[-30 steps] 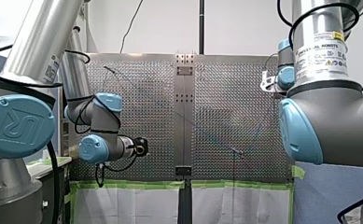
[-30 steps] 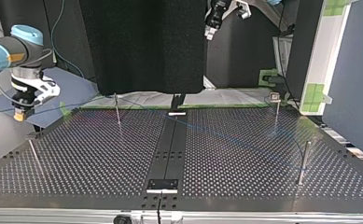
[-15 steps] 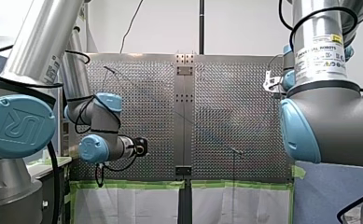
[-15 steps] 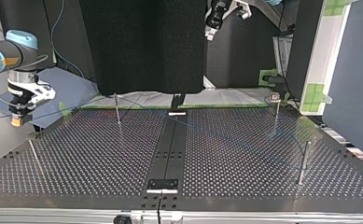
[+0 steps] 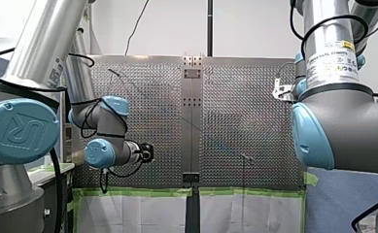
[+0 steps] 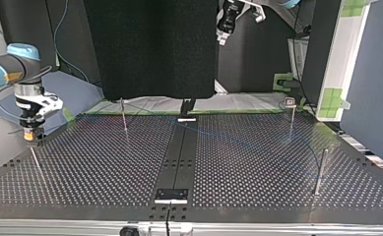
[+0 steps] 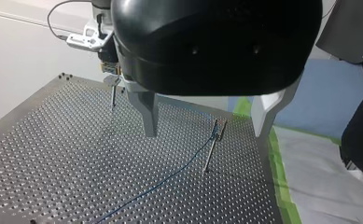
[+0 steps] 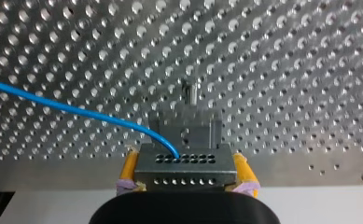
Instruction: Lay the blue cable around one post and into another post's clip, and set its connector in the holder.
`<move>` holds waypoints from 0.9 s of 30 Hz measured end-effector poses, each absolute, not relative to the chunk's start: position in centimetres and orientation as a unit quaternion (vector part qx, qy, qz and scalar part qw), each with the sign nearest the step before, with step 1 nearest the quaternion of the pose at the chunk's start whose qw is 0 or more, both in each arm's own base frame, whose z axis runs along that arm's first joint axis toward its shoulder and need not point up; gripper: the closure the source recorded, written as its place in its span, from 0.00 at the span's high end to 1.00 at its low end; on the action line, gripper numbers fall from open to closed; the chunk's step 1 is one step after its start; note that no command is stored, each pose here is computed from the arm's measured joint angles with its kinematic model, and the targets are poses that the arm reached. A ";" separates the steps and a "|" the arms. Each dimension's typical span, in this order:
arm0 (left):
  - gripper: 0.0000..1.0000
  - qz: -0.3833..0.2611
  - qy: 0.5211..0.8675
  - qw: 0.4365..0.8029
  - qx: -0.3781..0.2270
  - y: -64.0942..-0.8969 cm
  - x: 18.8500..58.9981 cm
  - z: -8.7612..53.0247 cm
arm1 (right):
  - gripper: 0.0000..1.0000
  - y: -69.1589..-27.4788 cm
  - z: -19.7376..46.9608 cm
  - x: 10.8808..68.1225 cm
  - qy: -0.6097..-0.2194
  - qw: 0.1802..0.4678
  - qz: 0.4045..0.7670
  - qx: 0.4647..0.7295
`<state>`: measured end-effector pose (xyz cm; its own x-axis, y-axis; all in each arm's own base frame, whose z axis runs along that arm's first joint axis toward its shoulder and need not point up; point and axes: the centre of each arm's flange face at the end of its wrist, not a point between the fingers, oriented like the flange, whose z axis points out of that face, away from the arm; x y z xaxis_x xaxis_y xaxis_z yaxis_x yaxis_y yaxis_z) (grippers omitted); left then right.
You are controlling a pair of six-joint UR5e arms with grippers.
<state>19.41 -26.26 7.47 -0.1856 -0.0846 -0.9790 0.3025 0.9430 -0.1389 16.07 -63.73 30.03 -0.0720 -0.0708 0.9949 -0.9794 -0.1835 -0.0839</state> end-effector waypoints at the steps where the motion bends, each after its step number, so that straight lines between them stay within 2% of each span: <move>1: 1.00 -0.152 0.755 0.634 0.072 -26.2 19.4 7.5 | 0.00 -63.7 30.0 16.1 -0.485 0.412 0.548 0.543; 12: 1.00 -0.144 0.761 0.629 0.071 -25.9 19.5 7.3 | 0.00 -63.5 29.9 15.9 -0.477 0.390 0.548 0.566; 27: 1.00 -0.137 0.767 0.623 0.068 -25.6 19.7 7.2 | 0.00 -64.7 30.5 13.0 -0.446 0.390 0.568 0.571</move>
